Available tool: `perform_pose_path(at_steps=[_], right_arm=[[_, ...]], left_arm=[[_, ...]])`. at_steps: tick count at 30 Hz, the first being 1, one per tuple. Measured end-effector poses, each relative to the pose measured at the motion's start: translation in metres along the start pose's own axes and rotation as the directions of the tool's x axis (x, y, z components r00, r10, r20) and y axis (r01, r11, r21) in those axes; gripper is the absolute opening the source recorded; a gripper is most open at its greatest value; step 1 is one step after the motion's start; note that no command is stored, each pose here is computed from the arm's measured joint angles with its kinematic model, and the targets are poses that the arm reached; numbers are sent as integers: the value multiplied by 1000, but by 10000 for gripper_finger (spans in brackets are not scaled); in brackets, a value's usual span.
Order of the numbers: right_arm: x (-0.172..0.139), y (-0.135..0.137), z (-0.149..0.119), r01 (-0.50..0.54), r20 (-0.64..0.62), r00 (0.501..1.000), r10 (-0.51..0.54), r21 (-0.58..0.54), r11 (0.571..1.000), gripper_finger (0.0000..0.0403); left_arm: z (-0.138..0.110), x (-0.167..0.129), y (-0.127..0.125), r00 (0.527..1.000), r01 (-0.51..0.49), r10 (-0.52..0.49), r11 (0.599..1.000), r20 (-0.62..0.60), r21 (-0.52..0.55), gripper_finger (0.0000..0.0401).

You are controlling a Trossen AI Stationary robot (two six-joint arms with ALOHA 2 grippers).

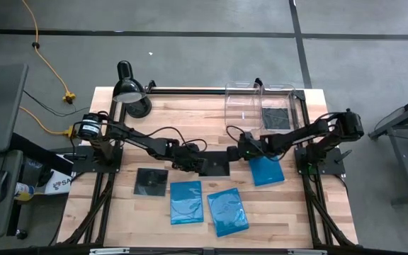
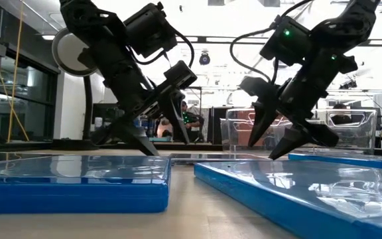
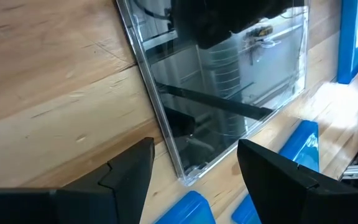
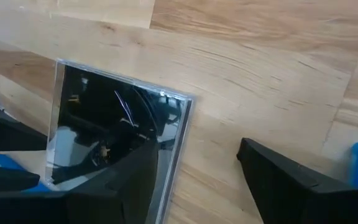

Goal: Pick & place jewel cases by type
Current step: Put the right black CD case into the right transparent bin

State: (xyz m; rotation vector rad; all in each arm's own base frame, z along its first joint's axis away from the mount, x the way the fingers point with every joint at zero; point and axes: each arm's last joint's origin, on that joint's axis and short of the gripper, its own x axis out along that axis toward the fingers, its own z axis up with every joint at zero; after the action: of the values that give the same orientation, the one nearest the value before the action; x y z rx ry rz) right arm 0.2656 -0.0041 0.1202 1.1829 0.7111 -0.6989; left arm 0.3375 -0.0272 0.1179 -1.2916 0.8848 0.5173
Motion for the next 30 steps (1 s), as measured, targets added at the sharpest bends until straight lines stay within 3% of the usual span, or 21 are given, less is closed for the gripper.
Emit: perform_pose_path(at_steps=[17,30], right_arm=[[12,-2,6,-60,-134,989,58,-13,998,224],[18,-5,7,-47,-146,988,41,-35,998,224]], left_arm=[[0,2,2,1000,-18,18,1000,24,-1,236],[0,3,3,999,-25,24,1000,32,7,236]])
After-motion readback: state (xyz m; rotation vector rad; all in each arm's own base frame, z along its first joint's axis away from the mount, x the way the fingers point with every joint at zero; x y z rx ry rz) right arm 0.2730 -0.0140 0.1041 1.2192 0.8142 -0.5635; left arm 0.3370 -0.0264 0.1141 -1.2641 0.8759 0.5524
